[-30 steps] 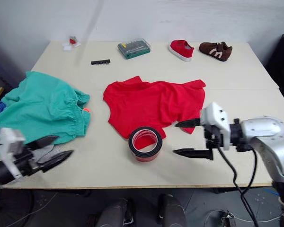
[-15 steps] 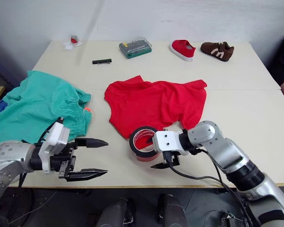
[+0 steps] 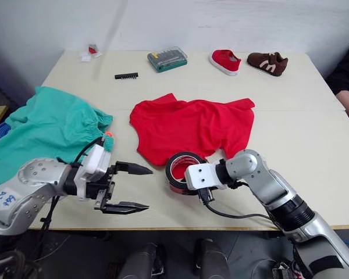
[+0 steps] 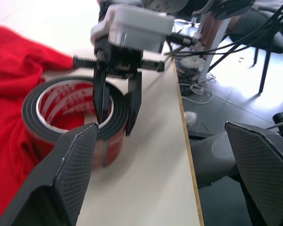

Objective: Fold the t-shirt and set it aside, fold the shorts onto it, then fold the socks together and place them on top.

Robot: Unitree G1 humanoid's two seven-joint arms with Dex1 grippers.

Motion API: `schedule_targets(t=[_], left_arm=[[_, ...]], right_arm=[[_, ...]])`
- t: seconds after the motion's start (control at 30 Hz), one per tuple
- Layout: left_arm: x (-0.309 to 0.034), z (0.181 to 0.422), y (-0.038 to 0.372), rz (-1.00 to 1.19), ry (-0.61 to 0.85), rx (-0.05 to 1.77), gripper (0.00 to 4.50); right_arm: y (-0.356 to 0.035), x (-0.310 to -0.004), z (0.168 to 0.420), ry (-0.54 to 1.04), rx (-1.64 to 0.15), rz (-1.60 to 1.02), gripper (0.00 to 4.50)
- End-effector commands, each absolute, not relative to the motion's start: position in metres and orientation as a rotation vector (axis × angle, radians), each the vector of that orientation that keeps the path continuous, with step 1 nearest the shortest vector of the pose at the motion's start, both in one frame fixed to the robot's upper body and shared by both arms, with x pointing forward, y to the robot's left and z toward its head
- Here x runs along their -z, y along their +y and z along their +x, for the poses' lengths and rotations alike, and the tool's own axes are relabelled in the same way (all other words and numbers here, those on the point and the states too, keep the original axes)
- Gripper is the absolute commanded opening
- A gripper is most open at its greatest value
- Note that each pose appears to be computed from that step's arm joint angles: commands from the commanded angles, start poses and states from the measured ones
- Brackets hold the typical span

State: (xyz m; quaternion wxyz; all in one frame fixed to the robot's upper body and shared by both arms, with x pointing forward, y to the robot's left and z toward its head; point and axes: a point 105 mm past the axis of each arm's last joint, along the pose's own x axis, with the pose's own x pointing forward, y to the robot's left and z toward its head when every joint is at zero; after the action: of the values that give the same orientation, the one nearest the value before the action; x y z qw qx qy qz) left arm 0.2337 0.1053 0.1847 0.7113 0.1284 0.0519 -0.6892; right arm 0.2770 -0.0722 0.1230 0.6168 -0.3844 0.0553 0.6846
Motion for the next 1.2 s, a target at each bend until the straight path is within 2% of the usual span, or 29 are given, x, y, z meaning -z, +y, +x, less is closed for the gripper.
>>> schedule_targets(t=[0.03,0.17,0.23,0.33,0.4,0.47,0.63,0.73,0.9,1.1,1.13,1.2], left_arm=[[-0.202,0.237,0.091,0.216,0.054,1.592,4.5],[-0.212,0.237,0.076,0.177,0.026,1.675,4.5],[-0.215,0.238,0.066,0.178,0.007,1.737,4.5],[-0.217,0.242,0.058,0.182,-0.01,1.786,4.5],[-0.219,0.244,0.051,0.181,-0.033,1.829,4.5],[-0.223,0.246,0.045,0.174,-0.061,1.865,4.5],[-0.224,0.249,0.035,0.168,-0.093,1.892,4.5],[-0.222,0.252,0.034,0.166,-0.096,1.889,4.5],[-0.217,0.256,0.038,0.186,-0.087,1.866,4.5],[-0.215,0.259,0.041,0.189,-0.081,1.842,4.5],[-0.215,0.26,0.042,0.189,-0.081,1.839,4.5],[-0.214,0.261,0.043,0.194,-0.075,1.835,4.5]], right_arm=[[-0.073,-0.162,0.255,0.038,-1.616,-0.756,1.04],[-0.084,-0.191,0.241,0.038,-1.568,-0.637,1.04],[-0.107,-0.217,0.239,0.032,-1.437,-0.574,1.04],[-0.144,-0.235,0.238,0.069,-1.243,-0.527,1.04],[-0.196,-0.239,0.239,0.133,-0.991,-0.53,1.04],[-0.255,-0.235,0.233,0.216,-0.724,-0.554,1.04],[-0.353,-0.213,0.217,0.309,-0.308,-0.511,1.04],[-0.397,-0.188,0.208,0.369,-0.124,-0.496,1.04],[-0.427,-0.155,0.208,0.427,0.007,-0.466,1.04],[-0.438,-0.138,0.225,0.395,0.067,-0.314,1.04],[-0.437,-0.137,0.227,0.39,0.065,-0.301,1.75],[-0.435,-0.136,0.228,0.392,0.054,-0.294,2.27]])
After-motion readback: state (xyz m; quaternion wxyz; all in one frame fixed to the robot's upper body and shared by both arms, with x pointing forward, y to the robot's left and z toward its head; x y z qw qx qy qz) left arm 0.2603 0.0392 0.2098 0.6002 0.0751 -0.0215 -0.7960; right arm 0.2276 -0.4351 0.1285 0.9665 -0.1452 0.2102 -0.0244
